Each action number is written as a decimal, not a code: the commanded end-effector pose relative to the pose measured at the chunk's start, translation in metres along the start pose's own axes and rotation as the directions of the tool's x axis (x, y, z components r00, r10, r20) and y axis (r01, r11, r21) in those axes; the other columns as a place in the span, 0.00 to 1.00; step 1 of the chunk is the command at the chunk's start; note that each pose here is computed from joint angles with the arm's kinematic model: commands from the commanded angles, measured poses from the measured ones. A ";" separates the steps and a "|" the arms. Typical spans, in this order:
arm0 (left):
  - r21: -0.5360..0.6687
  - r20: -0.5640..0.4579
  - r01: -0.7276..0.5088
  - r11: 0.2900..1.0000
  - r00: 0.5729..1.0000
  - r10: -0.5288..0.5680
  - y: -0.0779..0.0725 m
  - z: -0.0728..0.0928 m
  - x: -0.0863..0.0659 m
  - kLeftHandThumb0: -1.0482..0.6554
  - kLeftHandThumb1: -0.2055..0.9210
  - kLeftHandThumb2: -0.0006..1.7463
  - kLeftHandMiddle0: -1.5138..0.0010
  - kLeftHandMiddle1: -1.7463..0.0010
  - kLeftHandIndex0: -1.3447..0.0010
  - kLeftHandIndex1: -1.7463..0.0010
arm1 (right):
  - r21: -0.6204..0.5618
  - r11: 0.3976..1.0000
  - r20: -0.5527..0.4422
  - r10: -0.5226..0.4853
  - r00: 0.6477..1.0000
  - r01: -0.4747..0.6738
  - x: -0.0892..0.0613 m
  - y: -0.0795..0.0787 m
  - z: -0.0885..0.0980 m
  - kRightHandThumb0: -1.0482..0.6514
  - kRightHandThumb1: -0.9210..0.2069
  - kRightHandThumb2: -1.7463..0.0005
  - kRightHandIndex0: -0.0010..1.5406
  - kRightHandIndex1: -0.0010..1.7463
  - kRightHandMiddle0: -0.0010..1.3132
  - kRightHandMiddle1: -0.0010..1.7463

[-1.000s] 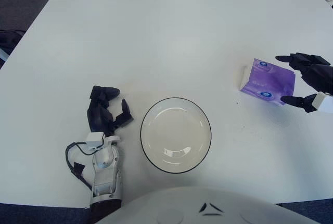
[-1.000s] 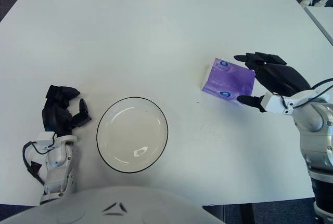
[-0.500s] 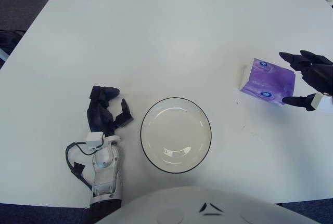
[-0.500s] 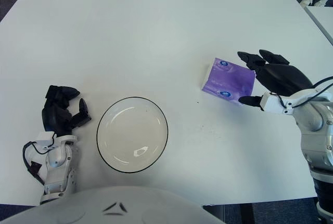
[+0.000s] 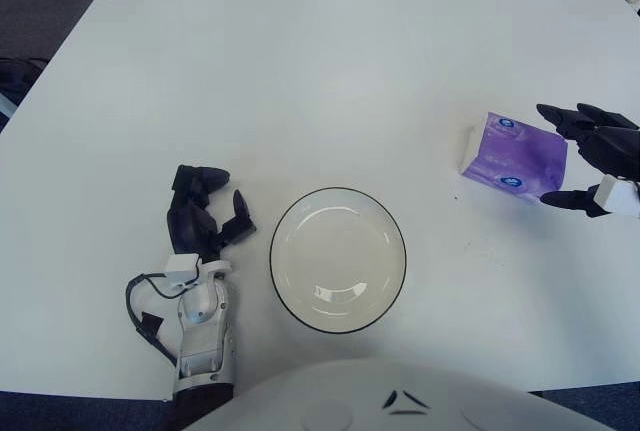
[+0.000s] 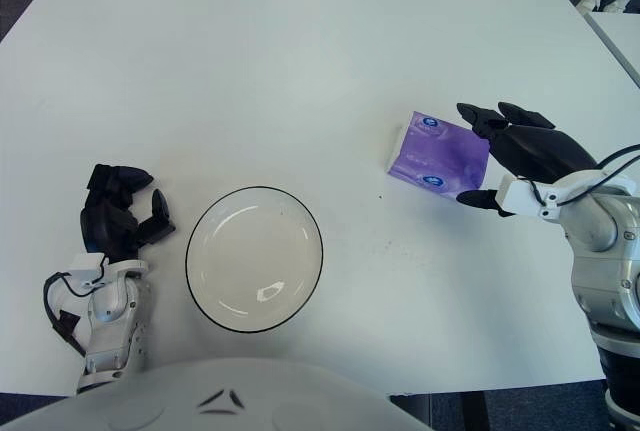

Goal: Put the tissue paper into the plate.

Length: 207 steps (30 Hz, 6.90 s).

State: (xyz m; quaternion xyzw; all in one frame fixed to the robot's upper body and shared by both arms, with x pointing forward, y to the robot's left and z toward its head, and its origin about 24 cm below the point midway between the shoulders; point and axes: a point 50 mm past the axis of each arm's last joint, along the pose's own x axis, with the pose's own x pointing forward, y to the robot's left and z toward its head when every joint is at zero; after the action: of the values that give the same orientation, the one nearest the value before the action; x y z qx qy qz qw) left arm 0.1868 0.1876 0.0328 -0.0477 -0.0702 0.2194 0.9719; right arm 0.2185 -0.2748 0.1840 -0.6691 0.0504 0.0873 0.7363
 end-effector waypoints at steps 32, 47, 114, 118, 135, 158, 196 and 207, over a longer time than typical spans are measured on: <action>0.009 -0.079 -0.031 0.999 0.996 0.031 0.002 -0.014 -0.011 0.61 0.41 0.80 0.56 0.03 0.67 0.00 | 0.018 0.995 0.092 0.093 0.991 -0.095 0.019 0.017 0.012 0.13 0.54 0.52 0.00 0.00 0.00 0.00; 0.013 -0.077 -0.047 0.999 0.996 0.048 0.005 -0.014 -0.012 0.61 0.42 0.79 0.56 0.04 0.68 0.00 | 0.141 0.971 0.158 0.170 0.973 -0.193 0.056 0.031 0.050 0.05 0.39 0.60 0.00 0.00 0.00 0.00; 0.021 -0.074 -0.053 0.998 0.996 0.054 0.008 -0.013 -0.012 0.61 0.41 0.80 0.56 0.03 0.67 0.00 | 0.329 0.944 0.195 -0.069 0.978 0.001 0.102 0.084 0.043 0.63 0.72 0.12 0.50 0.96 0.37 0.98; 0.016 -0.072 -0.052 0.999 0.996 0.053 0.008 -0.013 -0.012 0.61 0.41 0.79 0.56 0.03 0.68 0.00 | 0.371 0.928 0.188 -0.102 0.977 0.025 0.101 0.083 0.044 0.62 0.78 0.08 0.55 0.95 0.44 1.00; 0.030 -0.077 -0.059 0.998 0.995 0.061 0.007 -0.015 -0.012 0.61 0.41 0.79 0.56 0.04 0.67 0.00 | 0.460 0.886 0.241 -0.189 0.952 0.059 0.091 0.084 0.046 0.62 0.85 0.03 0.60 0.94 0.49 1.00; 0.035 -0.065 -0.055 0.998 0.996 0.058 0.006 -0.015 -0.012 0.61 0.41 0.78 0.56 0.05 0.67 0.00 | 0.563 0.820 0.289 -0.316 0.904 0.107 0.067 0.059 0.059 0.61 0.82 0.06 0.60 0.92 0.47 1.00; 0.075 -0.100 -0.045 0.996 0.994 0.053 0.004 -0.022 -0.005 0.61 0.42 0.77 0.55 0.08 0.67 0.00 | 0.862 0.472 0.294 -0.762 0.576 0.185 0.065 0.006 0.108 0.62 0.90 0.00 0.61 0.95 0.53 1.00; 0.072 -0.098 -0.032 0.997 0.994 0.039 0.003 -0.023 -0.002 0.61 0.41 0.78 0.56 0.06 0.66 0.00 | 0.904 0.418 0.392 -0.731 0.559 -0.089 0.062 0.008 0.127 0.62 0.90 0.00 0.62 0.94 0.53 1.00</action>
State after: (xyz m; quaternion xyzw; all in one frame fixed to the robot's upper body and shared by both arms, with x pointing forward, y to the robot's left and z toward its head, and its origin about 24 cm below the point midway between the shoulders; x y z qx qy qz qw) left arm 0.1955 0.1879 0.0291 -0.0270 -0.0697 0.2333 0.9695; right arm 0.2741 -0.1392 0.1777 -0.1160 -0.3781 0.1538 0.9055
